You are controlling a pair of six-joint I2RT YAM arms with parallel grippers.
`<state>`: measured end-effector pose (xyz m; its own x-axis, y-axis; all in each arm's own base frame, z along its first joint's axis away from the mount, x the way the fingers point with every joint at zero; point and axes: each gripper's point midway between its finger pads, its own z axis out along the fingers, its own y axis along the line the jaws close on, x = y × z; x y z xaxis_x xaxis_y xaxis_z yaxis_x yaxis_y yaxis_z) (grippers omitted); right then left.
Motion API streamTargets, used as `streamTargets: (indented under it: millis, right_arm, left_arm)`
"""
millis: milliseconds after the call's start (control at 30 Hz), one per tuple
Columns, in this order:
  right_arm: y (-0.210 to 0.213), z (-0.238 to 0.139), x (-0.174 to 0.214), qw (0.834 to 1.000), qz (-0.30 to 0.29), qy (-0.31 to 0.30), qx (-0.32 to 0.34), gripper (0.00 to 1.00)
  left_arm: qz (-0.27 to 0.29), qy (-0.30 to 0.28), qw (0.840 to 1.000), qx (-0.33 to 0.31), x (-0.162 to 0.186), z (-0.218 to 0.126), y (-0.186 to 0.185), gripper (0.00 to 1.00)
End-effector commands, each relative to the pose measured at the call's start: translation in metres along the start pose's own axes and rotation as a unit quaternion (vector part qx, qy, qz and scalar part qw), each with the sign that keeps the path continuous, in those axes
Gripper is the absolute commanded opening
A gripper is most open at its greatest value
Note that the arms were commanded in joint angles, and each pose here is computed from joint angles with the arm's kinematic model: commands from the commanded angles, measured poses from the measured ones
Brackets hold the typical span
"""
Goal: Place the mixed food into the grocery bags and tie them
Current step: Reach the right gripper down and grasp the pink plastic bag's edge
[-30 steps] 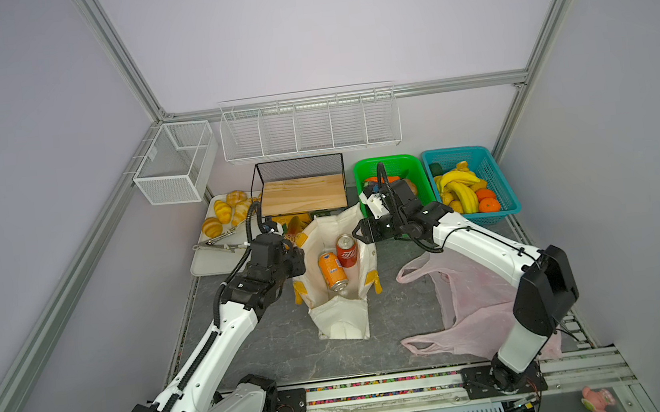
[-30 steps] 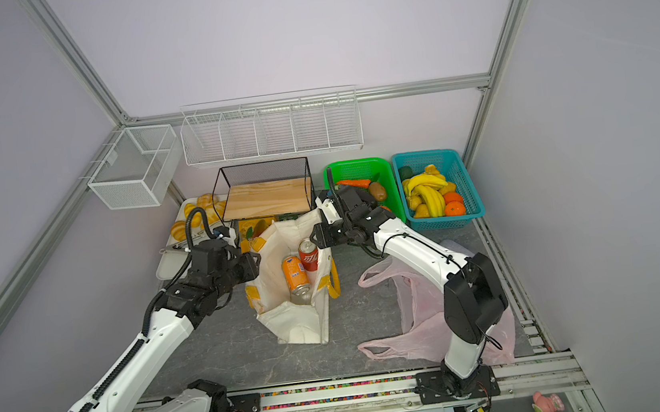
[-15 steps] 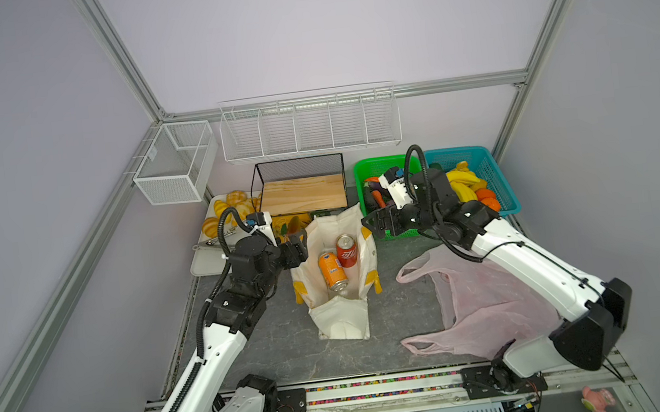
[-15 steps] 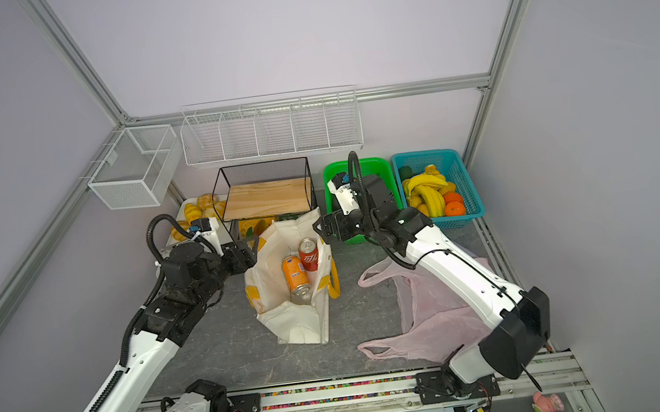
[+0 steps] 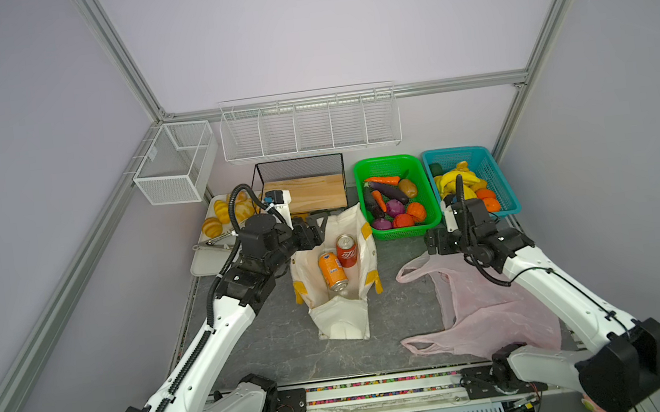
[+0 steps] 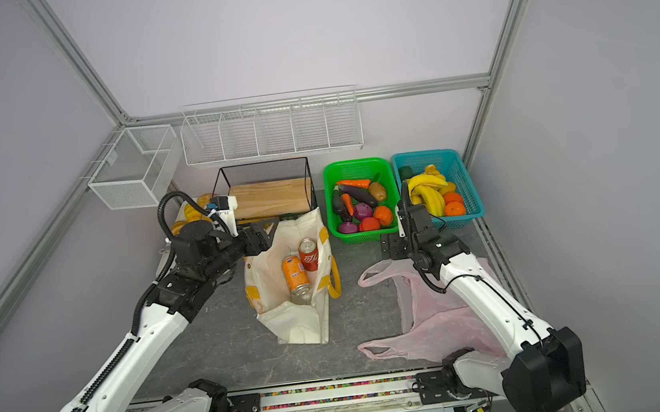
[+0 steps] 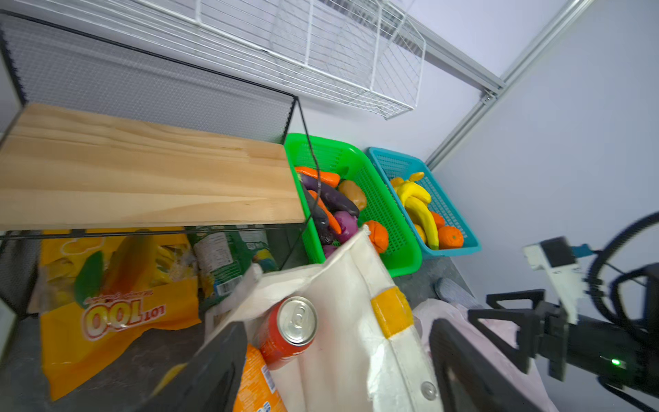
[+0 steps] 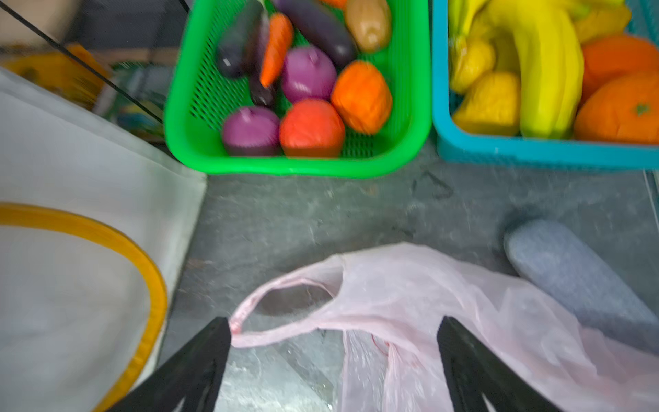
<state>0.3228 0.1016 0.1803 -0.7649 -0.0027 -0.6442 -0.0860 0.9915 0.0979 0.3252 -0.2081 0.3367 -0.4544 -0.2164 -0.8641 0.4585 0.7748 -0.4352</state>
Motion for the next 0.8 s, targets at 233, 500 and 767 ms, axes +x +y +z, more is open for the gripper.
streamTargets:
  millis: [233,500,767]
  right_arm:
    - [-0.030,0.027,0.104,0.987,0.061,0.132,0.075,0.85]
    - [-0.041,0.044,0.142,0.969,0.064,0.211,0.111,0.65]
    - [-0.052,0.057,0.149,0.959,0.039,0.241,0.145,0.47]
  left_arm:
    - [0.054,-0.016,0.997,0.043,-0.010,0.005,-0.044,0.79]
    - [0.049,-0.019,0.998,0.045,-0.004,0.003,-0.041,0.79]
    - [0.050,-0.016,0.998,0.044,0.001,0.004,-0.039,0.78]
